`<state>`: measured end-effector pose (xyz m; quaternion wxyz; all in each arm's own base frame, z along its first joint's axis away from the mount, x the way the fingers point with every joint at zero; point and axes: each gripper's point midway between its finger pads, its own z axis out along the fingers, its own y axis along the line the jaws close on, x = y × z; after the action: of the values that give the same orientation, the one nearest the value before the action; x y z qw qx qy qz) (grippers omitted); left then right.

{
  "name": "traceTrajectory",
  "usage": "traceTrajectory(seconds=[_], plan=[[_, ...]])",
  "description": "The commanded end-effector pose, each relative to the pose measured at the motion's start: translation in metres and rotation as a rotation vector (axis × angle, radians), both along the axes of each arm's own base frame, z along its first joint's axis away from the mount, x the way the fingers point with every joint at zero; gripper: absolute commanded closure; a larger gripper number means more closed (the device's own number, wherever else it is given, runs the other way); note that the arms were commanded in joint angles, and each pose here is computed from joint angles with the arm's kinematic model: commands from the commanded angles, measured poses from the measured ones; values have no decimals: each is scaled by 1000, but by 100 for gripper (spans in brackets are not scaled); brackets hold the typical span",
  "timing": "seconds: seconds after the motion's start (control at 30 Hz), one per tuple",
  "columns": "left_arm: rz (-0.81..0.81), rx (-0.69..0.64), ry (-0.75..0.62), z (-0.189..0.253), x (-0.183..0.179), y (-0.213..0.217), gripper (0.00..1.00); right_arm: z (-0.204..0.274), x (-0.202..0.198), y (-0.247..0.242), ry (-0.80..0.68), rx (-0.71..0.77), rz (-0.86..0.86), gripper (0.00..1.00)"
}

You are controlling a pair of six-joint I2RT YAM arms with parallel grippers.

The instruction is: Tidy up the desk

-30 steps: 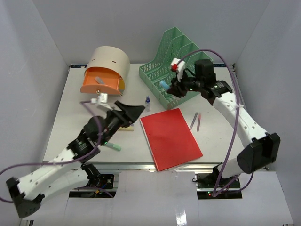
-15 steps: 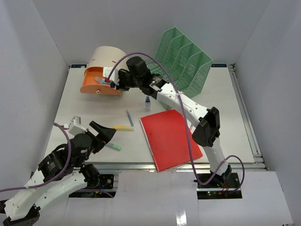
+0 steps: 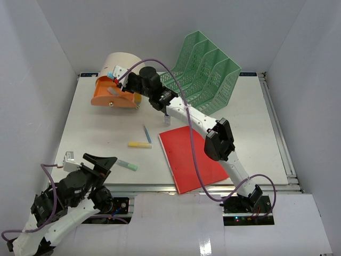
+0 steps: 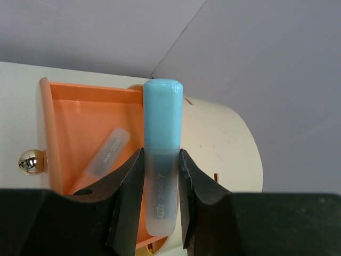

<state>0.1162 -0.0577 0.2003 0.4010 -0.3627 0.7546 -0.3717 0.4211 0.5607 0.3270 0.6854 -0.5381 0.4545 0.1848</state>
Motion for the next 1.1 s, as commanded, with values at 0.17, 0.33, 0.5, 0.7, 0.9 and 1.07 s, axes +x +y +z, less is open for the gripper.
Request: traceTrajectory(seconds=[0.17, 0.33, 0.5, 0.7, 0.9, 1.07], plan=[[10, 54, 92, -20, 5, -10, 2, 18, 3, 17, -33, 134, -19, 64], [2, 80, 161, -34, 6, -19, 2, 16, 3, 15, -31, 134, -28, 20], [4, 107, 202, -36, 8, -24, 2, 52, -5, 1, -54, 168, -31, 10], [-10, 188, 282, -47, 15, -38, 2, 116, -27, -49, -25, 185, 4, 9], [70, 208, 480, -73, 8, -43, 16, 73, -113, -147, 291, -14, 395, 9], [180, 235, 641, -93, -4, -36, 28, -17, -207, -224, 507, -127, 462, 10]])
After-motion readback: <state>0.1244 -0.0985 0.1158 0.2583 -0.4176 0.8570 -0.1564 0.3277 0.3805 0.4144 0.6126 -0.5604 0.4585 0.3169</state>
